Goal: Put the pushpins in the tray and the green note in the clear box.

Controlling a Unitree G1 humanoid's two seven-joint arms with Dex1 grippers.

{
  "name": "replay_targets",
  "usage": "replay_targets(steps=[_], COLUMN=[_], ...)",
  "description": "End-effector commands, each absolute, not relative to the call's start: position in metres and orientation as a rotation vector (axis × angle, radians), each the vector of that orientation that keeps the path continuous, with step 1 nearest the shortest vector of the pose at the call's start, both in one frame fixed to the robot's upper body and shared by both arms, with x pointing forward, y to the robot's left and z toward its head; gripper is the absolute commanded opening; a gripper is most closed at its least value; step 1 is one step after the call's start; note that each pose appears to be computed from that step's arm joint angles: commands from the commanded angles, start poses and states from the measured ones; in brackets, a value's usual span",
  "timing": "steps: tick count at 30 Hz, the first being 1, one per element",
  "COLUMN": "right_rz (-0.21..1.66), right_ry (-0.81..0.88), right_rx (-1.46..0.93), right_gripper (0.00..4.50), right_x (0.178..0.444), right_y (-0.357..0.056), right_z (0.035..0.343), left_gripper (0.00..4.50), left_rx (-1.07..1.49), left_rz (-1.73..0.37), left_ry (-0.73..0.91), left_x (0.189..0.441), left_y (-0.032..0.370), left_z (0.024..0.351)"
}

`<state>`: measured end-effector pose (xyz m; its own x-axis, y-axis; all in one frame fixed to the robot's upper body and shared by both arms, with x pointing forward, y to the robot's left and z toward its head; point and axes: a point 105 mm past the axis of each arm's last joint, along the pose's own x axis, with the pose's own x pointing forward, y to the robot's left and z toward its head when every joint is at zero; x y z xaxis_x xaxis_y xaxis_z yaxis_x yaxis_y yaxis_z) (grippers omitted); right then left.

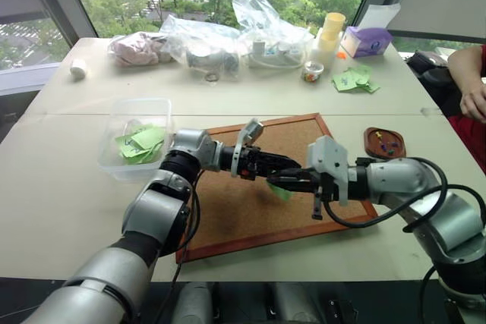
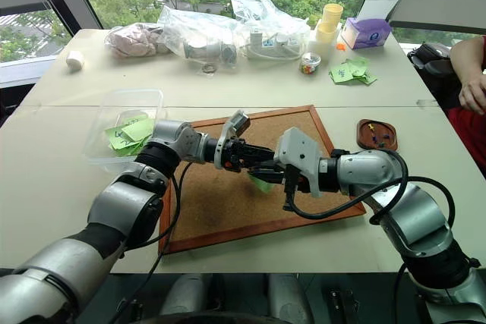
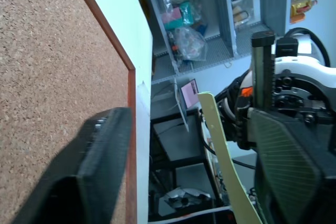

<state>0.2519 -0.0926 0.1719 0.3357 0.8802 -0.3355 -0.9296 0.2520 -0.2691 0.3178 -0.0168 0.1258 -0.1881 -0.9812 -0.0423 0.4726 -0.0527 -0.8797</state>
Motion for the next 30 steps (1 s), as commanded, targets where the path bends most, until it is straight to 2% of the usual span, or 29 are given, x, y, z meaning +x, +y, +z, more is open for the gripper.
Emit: replay_targets(steps=[1, 5, 6, 14, 21, 25, 28, 30], right_rz=[1.241, 1.237, 1.236, 1.164, 1.098, 0.858, 0.633, 0.466], right_ry=[0.064, 0.062, 0.062, 0.022, -0.026, -0.142, -0.178, -0.166], right_rx=[-0.499, -0.502, -0.504, -0.498, -0.449, -0.198, -0.058, 0.002], right_gripper=[0.0, 0.0, 0.0, 0.0, 0.0, 0.0, 0.0, 0.0], right_x=[0.249, 0.25, 0.25, 0.259, 0.264, 0.283, 0.296, 0.305], right_y=[-0.089, -0.089, -0.089, -0.094, -0.095, -0.13, -0.175, -0.208], right_z=[0.184, 0.184, 0.184, 0.187, 0.199, 0.251, 0.267, 0.267], left_gripper=[2.22, 0.25, 0.1, 0.1, 0.1, 0.1, 0.1, 0.1], left_rx=[-0.769, -0.776, -0.777, -0.677, -0.661, -0.523, -0.339, -0.201], left_rz=[-1.561, -1.565, -1.563, -1.57, -1.551, -1.4, -1.266, -1.238], left_ry=[0.889, 0.858, 0.856, 0.678, 0.652, 0.452, 0.254, 0.159], left_x=[0.323, 0.325, 0.326, 0.338, 0.337, 0.361, 0.379, 0.377], left_y=[-0.022, -0.023, -0.022, -0.017, -0.015, -0.006, 0.004, 0.008], left_z=[0.14, 0.146, 0.147, 0.161, 0.159, 0.166, 0.189, 0.207])
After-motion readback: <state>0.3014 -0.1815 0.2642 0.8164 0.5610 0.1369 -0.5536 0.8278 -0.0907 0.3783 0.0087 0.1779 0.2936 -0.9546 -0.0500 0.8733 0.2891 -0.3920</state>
